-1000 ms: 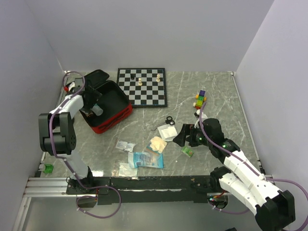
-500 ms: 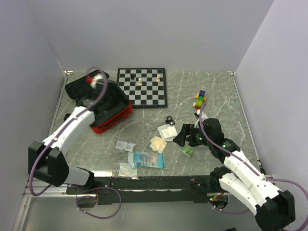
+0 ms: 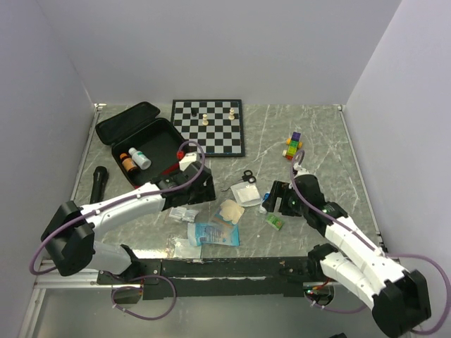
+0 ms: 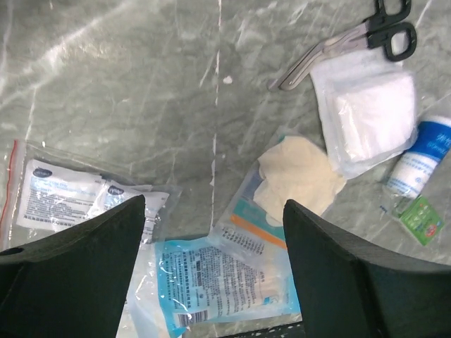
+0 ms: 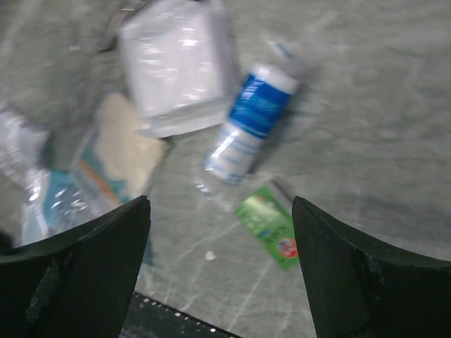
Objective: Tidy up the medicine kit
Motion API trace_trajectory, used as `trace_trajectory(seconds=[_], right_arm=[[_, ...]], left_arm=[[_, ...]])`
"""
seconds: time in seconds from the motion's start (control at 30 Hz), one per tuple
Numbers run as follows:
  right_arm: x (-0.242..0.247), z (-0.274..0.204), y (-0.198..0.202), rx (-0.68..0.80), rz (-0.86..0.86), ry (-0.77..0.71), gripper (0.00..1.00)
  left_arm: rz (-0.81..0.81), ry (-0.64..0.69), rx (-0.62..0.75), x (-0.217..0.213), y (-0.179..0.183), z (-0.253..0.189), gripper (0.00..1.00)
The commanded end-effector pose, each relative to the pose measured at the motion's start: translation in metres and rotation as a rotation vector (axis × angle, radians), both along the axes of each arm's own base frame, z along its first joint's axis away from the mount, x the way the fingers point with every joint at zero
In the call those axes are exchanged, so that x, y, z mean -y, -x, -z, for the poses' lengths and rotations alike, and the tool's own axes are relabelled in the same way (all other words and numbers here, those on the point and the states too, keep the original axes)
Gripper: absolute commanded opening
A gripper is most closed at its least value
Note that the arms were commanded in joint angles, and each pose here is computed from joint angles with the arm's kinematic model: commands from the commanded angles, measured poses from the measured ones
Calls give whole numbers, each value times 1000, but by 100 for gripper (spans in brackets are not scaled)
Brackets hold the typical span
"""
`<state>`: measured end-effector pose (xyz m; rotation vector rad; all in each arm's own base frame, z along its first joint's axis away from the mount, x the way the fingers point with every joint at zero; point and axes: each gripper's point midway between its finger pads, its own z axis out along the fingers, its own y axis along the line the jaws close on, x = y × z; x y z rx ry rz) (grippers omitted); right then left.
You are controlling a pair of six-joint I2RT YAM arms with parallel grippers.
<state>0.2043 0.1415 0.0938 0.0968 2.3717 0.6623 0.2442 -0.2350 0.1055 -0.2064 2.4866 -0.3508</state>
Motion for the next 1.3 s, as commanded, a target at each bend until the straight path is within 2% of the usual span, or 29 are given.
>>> trace_trajectory(seconds=[0.0, 0.3, 0.5, 0.77, 0.9, 1.07, 1.27], right_arm=[[28, 22, -11, -100, 186, 99, 87], [13, 29, -28, -148, 198, 46, 80], [7, 40, -36, -195, 168, 71, 76], [-1, 56, -39, -243, 126, 79, 60], [0, 57, -37, -241, 119, 87, 43], [-6, 25, -37, -106, 80, 25, 35], [-46, -25, -25, 50, -138, -152, 33]], left_arm=[[-27, 93, 59, 7, -2, -12, 84], [-59, 143, 109, -11, 9, -21, 84], [-72, 178, 184, -19, 7, -39, 86], [-53, 163, 164, -15, 7, -35, 86], [-42, 184, 184, -13, 6, -42, 86], [51, 253, 219, 6, 6, -62, 88], [220, 460, 309, 43, 13, -106, 93]])
